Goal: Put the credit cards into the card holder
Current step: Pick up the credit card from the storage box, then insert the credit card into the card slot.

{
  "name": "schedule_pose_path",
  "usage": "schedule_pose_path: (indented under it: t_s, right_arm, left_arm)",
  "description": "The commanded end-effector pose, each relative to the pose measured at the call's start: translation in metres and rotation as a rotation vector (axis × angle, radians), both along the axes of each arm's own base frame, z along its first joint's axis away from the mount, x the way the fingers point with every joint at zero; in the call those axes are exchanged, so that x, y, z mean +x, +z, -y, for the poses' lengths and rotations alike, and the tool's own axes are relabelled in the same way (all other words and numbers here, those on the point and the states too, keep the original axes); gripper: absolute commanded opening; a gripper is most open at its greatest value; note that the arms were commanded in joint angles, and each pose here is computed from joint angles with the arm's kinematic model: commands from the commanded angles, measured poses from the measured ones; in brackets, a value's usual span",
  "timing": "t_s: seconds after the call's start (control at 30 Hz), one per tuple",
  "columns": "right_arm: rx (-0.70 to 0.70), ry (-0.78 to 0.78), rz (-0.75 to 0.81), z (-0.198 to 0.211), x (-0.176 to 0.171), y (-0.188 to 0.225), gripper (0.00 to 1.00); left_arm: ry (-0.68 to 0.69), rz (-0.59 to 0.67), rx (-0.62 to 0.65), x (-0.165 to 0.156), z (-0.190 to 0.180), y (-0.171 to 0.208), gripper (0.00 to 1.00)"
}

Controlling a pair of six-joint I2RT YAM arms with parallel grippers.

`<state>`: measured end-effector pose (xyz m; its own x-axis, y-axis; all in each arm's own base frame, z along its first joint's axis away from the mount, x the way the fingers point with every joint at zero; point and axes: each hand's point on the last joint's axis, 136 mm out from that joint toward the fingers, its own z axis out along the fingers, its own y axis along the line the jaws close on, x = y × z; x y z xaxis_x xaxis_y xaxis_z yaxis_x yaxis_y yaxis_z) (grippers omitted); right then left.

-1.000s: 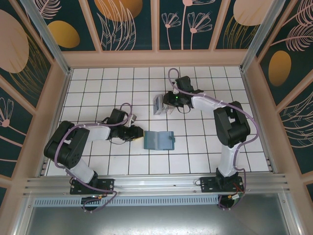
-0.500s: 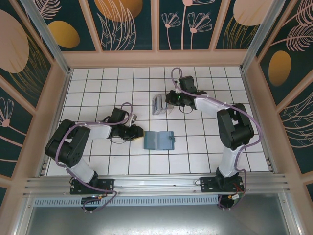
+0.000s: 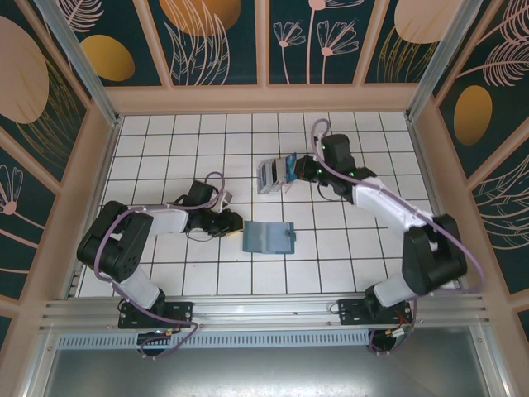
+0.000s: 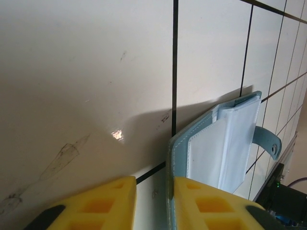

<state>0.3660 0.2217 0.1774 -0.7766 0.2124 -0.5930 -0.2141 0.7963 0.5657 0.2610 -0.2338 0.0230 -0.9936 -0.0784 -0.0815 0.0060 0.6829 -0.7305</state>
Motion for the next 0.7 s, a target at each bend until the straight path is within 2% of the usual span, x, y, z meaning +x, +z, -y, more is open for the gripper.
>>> schedule_pose_path:
  t_s: [0.0,0.17,0.3,0.67]
  right_arm:
    - [0.037,0.013,-0.051,-0.006,-0.046,-0.015,0.0]
    - [0.233,0.163,-0.145,-0.041,-0.112,-0.043,0.0]
    - [0.295,0.265,-0.218,-0.059,-0.143,-0.064,0.0]
    - [0.299,0.298,-0.355,-0.055,-0.161,-0.115,0.0]
  left_arm:
    - [-0.003,-0.006,0.022,0.0,-0.002,0.0,0.33]
    - [-0.002,-0.012,0.055,-0.002,-0.007,-0.004,0.34]
    - [-0.018,-0.018,0.056,-0.006,-0.007,-0.004,0.32]
    - [-0.014,-0.04,0.039,-0.011,-0.007,-0.011,0.26]
